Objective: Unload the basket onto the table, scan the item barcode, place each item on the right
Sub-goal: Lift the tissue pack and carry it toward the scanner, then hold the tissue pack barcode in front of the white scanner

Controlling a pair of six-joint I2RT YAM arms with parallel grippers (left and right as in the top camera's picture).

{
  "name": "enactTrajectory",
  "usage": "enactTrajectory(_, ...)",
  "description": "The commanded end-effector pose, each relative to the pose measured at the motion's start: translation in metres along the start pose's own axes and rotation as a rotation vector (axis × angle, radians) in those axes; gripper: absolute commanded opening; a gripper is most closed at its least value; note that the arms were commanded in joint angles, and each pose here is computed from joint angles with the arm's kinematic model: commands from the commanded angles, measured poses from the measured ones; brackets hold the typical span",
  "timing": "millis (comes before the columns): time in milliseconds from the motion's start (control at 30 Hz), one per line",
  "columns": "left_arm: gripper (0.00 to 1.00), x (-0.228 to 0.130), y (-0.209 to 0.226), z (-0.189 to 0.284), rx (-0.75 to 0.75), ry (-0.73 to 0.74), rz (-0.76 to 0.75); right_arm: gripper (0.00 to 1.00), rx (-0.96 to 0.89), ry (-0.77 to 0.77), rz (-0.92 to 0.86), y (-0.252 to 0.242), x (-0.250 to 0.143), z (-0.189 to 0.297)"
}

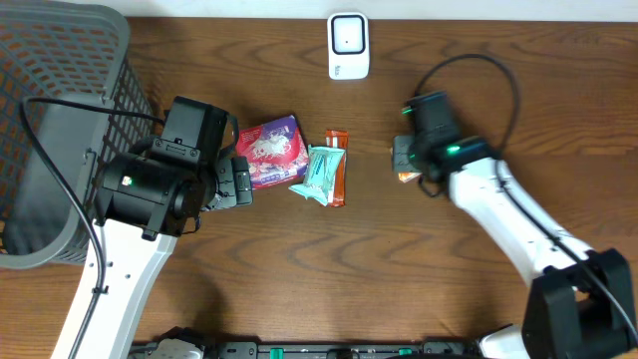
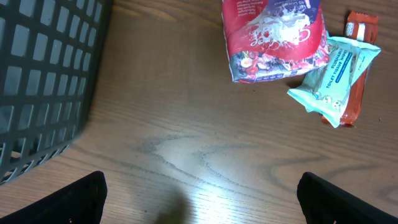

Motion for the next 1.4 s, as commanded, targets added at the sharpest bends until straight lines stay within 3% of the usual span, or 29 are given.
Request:
enactTrajectory(0, 0.98, -0.002, 0.002, -0.002, 0.011, 0.010, 0.000, 0.01, -0.378, -0.082, 0.115, -0.027, 0.009, 0.005)
enactTrajectory(267, 0.98, -0.002, 0.002, -0.002, 0.011, 0.010, 0.000, 0.01, -0.518, -0.029, 0.278, -0.003, -0.018, -0.028)
enactTrajectory(500, 0.98, -0.002, 0.002, -0.002, 0.011, 0.010, 0.000, 0.01, -0.386, -0.029, 0.085, 0.008, -0.020, -0.037)
enactTrajectory(800, 0.98, -0.002, 0.002, -0.002, 0.011, 0.010, 0.000, 0.01, -0.135, -0.132, -0.140, -0.012, 0.039, -0.006)
enactTrajectory(933, 0.98, -0.002, 0.002, -0.002, 0.011, 0.010, 0.000, 0.01, 0.050, -0.312, -0.046, 0.002, 0.087, 0.019)
enactTrajectory(1067, 0.98, -0.002, 0.002, -0.002, 0.011, 0.010, 0.000, 0.01, 0.036, -0.443, 0.024, 0.007, 0.113, 0.034)
enactTrajectory(1167, 0.98, -0.002, 0.002, -0.002, 0.011, 0.010, 0.000, 0.01, -0.012, -0.407, 0.022, 0.003, 0.106, 0.025)
enactTrajectory(1367, 0.98, -0.002, 0.002, -0.002, 0.011, 0.010, 0.000, 0.01, -0.006, -0.260, -0.223, -0.014, 0.077, -0.001)
Point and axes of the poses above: each gripper's point midway between its finger pads, its own z axis back along the fingers, its own y axis along the line the jaws close on, x = y × z, the point moved 2 cm from there along z, back along the fingers, and after that the axes turned 5 degrees about z, right-handed, at the moved point
